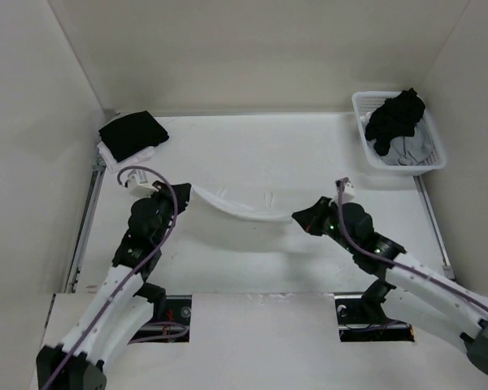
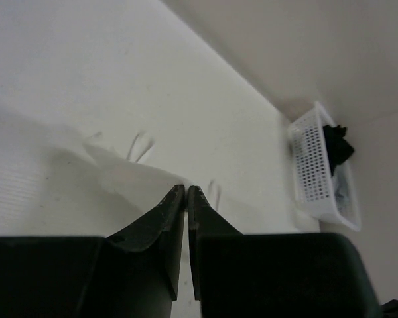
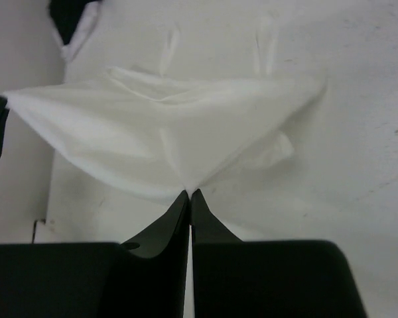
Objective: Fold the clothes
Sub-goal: Fold the tank top
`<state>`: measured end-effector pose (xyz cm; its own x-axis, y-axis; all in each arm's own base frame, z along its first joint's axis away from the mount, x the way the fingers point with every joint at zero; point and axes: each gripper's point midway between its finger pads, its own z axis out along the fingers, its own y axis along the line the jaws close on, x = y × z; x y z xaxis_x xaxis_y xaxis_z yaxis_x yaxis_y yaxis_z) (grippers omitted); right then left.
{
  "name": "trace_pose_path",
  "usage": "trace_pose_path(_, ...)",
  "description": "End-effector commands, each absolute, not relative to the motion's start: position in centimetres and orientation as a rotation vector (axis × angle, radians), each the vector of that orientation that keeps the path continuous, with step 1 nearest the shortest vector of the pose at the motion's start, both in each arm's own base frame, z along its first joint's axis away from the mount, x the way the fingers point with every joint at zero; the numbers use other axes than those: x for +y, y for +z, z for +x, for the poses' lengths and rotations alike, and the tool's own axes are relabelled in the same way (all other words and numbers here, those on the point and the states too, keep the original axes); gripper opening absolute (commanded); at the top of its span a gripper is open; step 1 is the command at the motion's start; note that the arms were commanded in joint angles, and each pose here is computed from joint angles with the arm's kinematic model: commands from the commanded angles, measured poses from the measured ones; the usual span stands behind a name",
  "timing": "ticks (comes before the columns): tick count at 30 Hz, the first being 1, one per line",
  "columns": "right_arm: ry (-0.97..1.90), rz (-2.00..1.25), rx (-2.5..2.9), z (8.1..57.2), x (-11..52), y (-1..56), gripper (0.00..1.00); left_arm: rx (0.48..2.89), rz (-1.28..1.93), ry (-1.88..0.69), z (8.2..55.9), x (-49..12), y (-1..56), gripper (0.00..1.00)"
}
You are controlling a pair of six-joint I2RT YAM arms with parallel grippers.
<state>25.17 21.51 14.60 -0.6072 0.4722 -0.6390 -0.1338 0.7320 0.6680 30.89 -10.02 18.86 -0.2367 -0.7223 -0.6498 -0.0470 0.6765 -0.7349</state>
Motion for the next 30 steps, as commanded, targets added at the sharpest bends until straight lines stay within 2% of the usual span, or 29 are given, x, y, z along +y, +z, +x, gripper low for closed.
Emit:
trace_pose_path(1, 0.803, 0.211, 2.067, 21.4, 19.5, 16.8, 0.05, 1.691, -0.585, -0.653, 27.6, -8.7, 22.5, 0.05)
trace_pose_path(6, 0.890, 0.139, 2.058, 16.4, 19.2, 20.8, 0.06, 1.654, -0.559, -0.668, 23.1, -7.5, 26.2, 0.05)
trace_pose_path(9, 0.940, 0.112, 2.080, 14.6, 20.0, 21.2, 0.06, 1.687, -0.569, -0.678, 22.0, -7.5, 25.6, 0.05)
trace_pose_path(12, 0.909, 0.086, 2.121, 14.9, 21.0, 19.4, 0.07, 1.752, -0.588, -0.637, 22.5, -7.5, 22.7, 0.05)
trace_pose_path(19, 0.844, 0.143, 2.152, 23.5, 22.1, 15.2, 0.06, 1.848, -0.625, -0.540, 29.0, -8.1, 16.9, 0.06)
trace_pose_path(25, 0.747, 0.221, 2.193, 33.2, 21.8, 12.7, 0.06, 1.868, -0.659, -0.554, 37.1, -9.8, 14.7, 0.06)
trace_pose_path(30, 0.715, 0.290, 2.231, 39.2, 21.4, 10.3, 0.07, 1.896, -0.695, -0.550, 42.5, -10.7, 12.7, 0.06)
